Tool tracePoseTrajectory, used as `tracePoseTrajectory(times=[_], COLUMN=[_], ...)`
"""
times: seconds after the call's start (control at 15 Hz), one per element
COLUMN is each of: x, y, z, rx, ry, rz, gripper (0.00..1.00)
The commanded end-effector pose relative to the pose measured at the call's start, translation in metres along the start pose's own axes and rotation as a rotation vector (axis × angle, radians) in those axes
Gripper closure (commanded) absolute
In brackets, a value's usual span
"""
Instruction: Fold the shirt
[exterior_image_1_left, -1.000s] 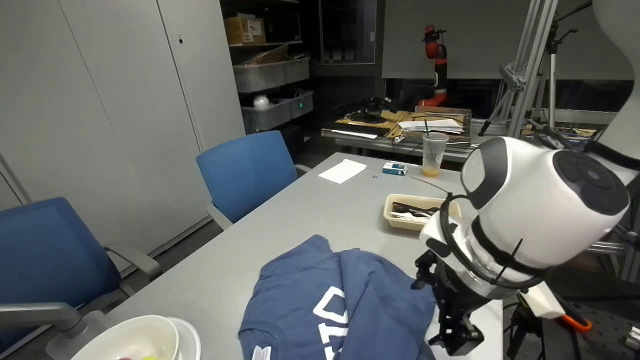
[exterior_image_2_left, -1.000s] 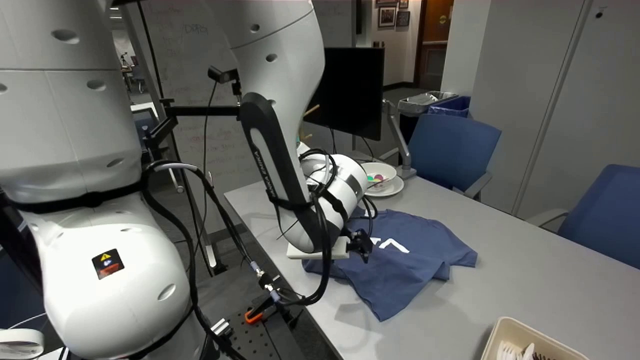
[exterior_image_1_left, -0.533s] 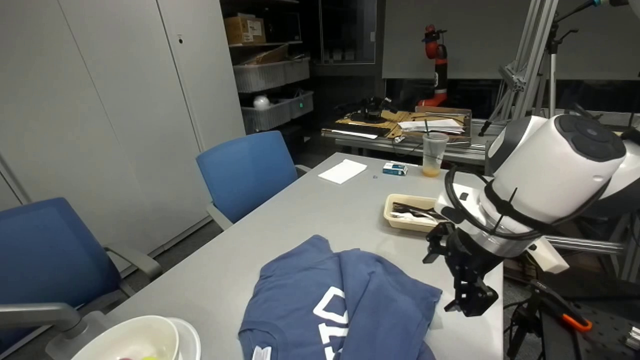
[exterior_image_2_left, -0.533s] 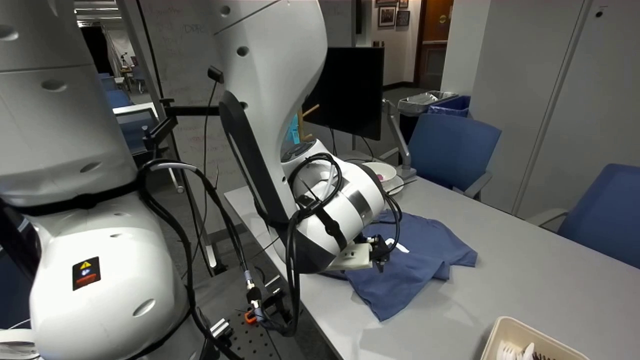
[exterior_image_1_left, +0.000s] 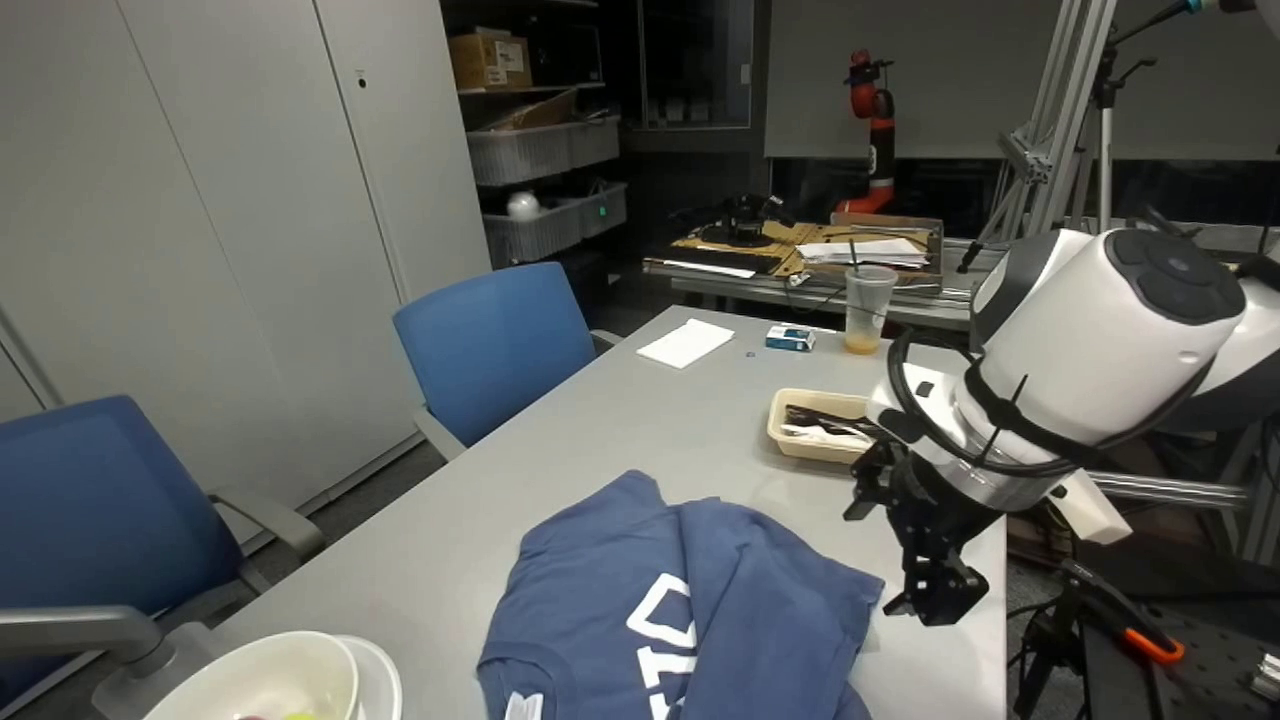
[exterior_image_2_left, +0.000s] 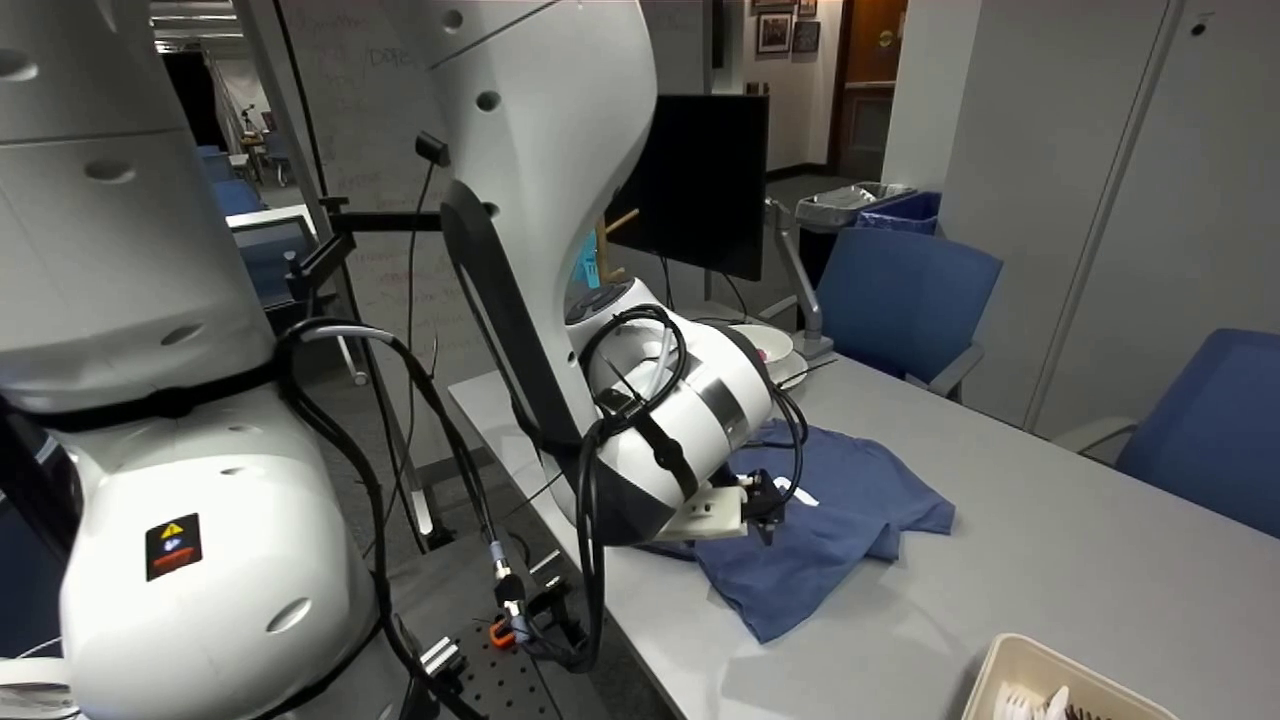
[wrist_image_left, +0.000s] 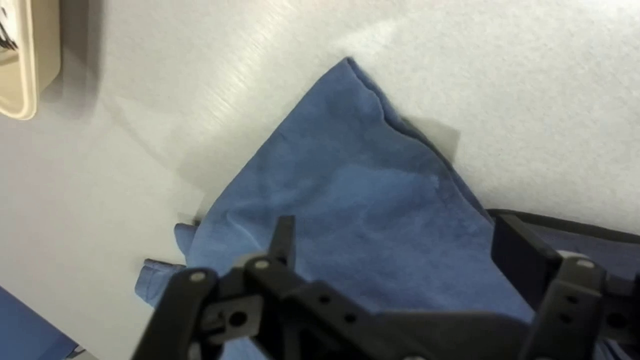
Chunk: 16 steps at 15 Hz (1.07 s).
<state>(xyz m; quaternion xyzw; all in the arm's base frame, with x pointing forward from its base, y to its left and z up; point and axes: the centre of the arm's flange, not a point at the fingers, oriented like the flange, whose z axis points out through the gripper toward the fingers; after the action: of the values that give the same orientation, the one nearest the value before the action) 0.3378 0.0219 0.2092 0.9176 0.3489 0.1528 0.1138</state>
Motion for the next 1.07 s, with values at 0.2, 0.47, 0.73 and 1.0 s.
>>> tracePoseTrajectory(times=[0.2,0.47,0.73,1.0], x=[0.017,0.01,-0.007,-0.005], y=[0.01,0.007,0.009,0.01], z=[0.021,0.036,0.056,0.073], rx=[-0.093,-0.108,-0.101,-0.039], ry=[0.027,-0.013,-0.067,-0.091], rz=[0.075,0.079,0.091,0.122], gripper=[0.0,0.0,0.0,0.0])
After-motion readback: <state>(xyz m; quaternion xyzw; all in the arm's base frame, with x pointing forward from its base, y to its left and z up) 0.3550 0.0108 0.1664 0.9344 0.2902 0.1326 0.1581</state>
